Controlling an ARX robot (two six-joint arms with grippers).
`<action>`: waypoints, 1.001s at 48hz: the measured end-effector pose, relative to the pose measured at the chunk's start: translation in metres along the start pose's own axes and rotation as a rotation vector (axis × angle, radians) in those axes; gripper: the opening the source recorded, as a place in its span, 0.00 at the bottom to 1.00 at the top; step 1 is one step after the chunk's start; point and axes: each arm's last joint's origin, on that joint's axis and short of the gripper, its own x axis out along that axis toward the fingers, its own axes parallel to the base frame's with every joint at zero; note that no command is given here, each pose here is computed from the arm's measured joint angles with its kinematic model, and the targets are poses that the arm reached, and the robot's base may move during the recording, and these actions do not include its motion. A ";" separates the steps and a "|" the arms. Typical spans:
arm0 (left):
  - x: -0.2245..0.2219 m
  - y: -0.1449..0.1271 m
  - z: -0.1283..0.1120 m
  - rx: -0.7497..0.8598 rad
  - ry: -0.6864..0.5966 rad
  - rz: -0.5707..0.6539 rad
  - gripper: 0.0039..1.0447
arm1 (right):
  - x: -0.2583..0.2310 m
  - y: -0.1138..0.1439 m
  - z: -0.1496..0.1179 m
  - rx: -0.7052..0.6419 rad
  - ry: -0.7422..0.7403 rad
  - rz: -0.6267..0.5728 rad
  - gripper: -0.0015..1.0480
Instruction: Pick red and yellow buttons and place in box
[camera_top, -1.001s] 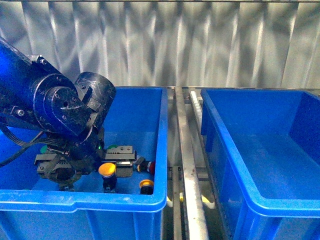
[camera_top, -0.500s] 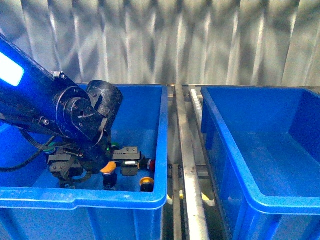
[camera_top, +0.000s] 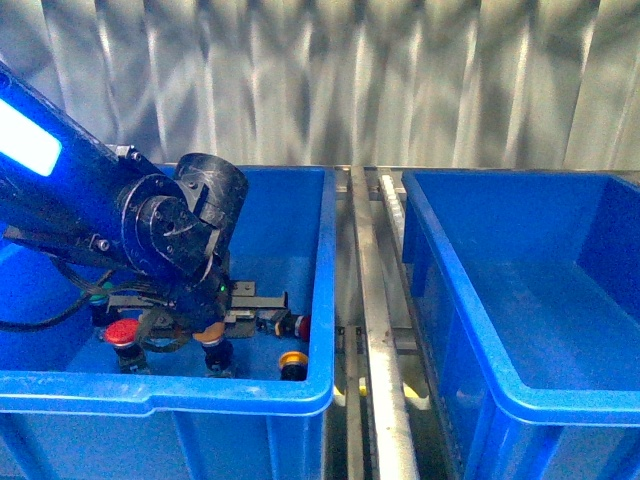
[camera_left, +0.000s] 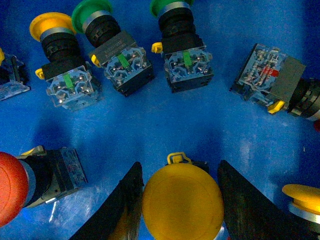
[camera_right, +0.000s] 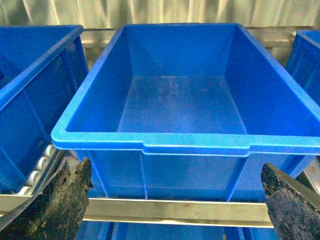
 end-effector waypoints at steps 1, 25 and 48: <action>0.000 0.000 0.000 0.000 0.000 -0.001 0.34 | 0.000 0.000 0.000 0.000 0.000 0.000 0.94; -0.068 0.069 0.026 -0.059 -0.242 -0.222 0.33 | 0.000 0.000 0.000 0.000 0.000 0.000 0.94; -0.180 0.177 -0.022 -0.444 -0.481 -1.045 0.32 | 0.000 0.000 0.000 0.000 0.000 0.001 0.94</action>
